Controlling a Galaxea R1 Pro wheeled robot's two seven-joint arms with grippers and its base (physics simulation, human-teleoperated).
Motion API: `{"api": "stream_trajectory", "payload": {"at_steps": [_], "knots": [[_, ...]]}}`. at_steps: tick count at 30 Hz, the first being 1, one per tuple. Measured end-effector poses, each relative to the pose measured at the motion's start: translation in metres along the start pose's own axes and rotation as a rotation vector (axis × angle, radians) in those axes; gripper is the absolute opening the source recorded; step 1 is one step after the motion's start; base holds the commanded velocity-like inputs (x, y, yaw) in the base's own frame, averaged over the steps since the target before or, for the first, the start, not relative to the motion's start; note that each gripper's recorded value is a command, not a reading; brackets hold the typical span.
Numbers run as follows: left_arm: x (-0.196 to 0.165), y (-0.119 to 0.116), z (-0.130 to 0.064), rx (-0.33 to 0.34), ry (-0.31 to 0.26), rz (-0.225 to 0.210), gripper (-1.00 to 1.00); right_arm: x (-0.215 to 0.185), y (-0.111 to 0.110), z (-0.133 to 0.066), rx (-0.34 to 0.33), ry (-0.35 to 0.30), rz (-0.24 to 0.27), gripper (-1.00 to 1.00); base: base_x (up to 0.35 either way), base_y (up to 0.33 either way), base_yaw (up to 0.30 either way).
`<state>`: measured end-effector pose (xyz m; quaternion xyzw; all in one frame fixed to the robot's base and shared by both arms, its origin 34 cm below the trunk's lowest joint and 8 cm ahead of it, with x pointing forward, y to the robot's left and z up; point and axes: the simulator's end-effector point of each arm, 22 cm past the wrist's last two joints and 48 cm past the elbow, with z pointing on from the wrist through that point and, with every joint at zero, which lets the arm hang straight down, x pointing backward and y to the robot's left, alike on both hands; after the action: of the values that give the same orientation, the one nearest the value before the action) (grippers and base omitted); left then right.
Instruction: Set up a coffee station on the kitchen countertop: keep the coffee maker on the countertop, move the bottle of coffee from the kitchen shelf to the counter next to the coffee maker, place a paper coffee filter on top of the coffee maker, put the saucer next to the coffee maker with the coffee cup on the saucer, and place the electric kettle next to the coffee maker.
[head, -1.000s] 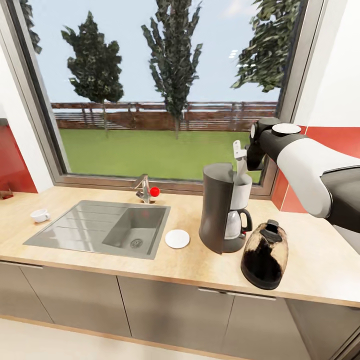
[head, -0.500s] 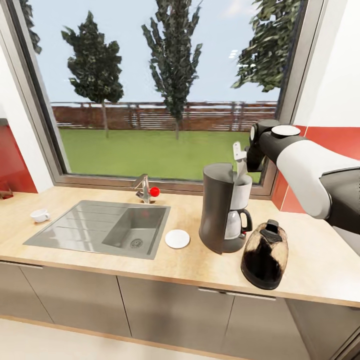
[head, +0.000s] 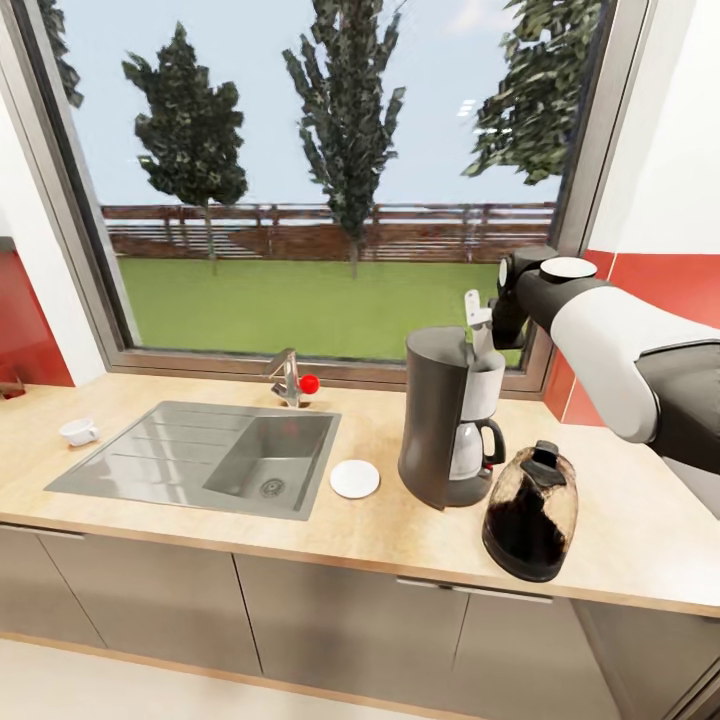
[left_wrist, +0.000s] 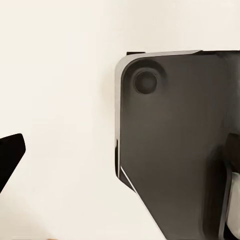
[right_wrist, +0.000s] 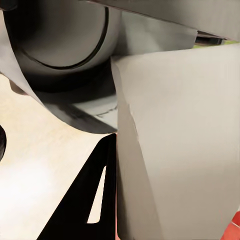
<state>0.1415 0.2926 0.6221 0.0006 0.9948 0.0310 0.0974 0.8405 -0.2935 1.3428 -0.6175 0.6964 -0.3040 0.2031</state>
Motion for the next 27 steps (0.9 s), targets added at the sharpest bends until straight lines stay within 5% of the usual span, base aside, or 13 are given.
{"api": "stream_trajectory", "payload": {"at_steps": [27], "knots": [[0.0001,-0.0001,0.0000,0.000,0.000,0.000,1.00,0.0047,0.0084,0.0093,-0.013,0.007,0.001,-1.00,0.006,-0.005,0.000]]}}
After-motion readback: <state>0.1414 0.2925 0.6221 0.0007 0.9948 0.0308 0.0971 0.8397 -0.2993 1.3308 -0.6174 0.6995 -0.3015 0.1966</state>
